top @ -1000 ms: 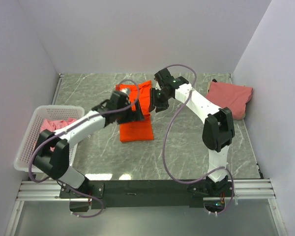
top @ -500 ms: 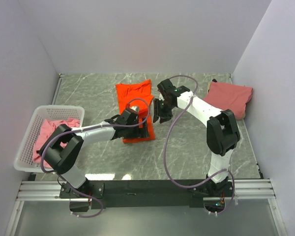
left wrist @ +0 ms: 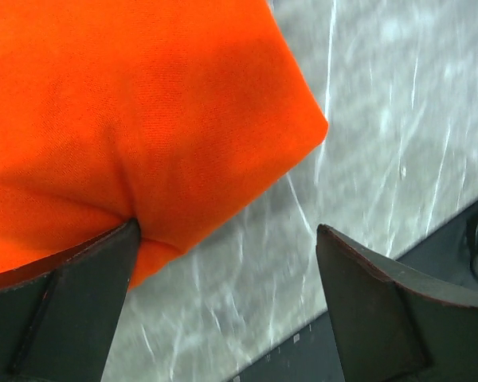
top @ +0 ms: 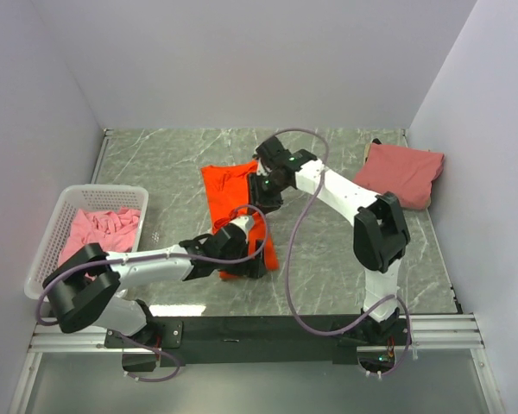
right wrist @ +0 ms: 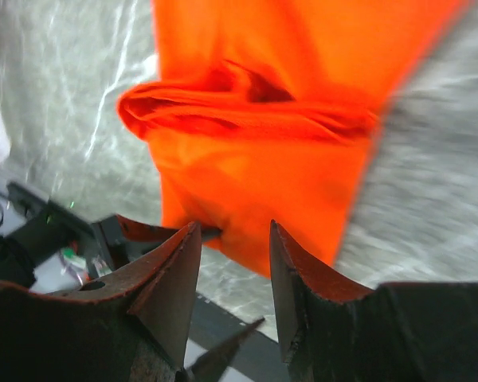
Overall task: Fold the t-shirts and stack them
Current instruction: Fold the tshirt
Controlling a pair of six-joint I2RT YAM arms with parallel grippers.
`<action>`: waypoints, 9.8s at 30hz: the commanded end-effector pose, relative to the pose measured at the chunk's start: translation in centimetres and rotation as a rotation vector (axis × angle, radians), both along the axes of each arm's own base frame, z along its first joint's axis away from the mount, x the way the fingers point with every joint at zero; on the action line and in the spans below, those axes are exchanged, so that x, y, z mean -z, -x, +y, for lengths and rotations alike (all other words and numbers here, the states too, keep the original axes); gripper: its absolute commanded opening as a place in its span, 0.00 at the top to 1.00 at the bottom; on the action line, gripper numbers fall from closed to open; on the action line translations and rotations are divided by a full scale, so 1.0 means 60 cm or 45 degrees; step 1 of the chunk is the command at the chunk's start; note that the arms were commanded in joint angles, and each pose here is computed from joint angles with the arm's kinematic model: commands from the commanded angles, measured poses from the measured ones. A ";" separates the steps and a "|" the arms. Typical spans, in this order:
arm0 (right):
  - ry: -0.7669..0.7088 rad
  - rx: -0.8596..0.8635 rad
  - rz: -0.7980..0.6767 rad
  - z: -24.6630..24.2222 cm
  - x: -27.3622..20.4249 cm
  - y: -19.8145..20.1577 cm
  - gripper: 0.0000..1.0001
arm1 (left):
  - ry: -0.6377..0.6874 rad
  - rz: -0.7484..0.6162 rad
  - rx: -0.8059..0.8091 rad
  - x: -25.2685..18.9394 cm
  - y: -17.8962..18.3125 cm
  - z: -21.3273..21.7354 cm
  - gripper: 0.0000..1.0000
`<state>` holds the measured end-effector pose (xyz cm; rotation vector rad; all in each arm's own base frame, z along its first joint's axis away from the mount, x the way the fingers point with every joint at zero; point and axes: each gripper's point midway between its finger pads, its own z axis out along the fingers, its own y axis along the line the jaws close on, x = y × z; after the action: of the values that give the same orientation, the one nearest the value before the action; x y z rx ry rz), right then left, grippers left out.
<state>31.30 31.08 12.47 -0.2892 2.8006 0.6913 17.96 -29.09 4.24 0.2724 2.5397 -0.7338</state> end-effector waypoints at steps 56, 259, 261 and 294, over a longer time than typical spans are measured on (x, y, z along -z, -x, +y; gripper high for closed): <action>-0.041 0.083 -0.013 -0.035 -0.004 0.087 0.51 | -0.191 0.064 -0.275 -0.133 0.060 0.068 0.01; 0.263 0.092 0.184 -0.077 0.062 0.043 1.00 | 0.132 0.444 -0.467 -0.077 -0.170 0.142 0.99; 0.270 0.095 0.182 -0.079 0.064 0.038 1.00 | 0.123 0.434 -0.467 -0.075 -0.177 0.143 0.99; 0.167 0.291 0.239 -0.085 0.125 -0.050 1.00 | 0.132 0.447 -0.547 -0.008 -0.283 0.150 0.99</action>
<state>32.38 25.89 4.57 0.0477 3.0512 0.5021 33.22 -20.32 4.44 -0.4747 2.7734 -0.7789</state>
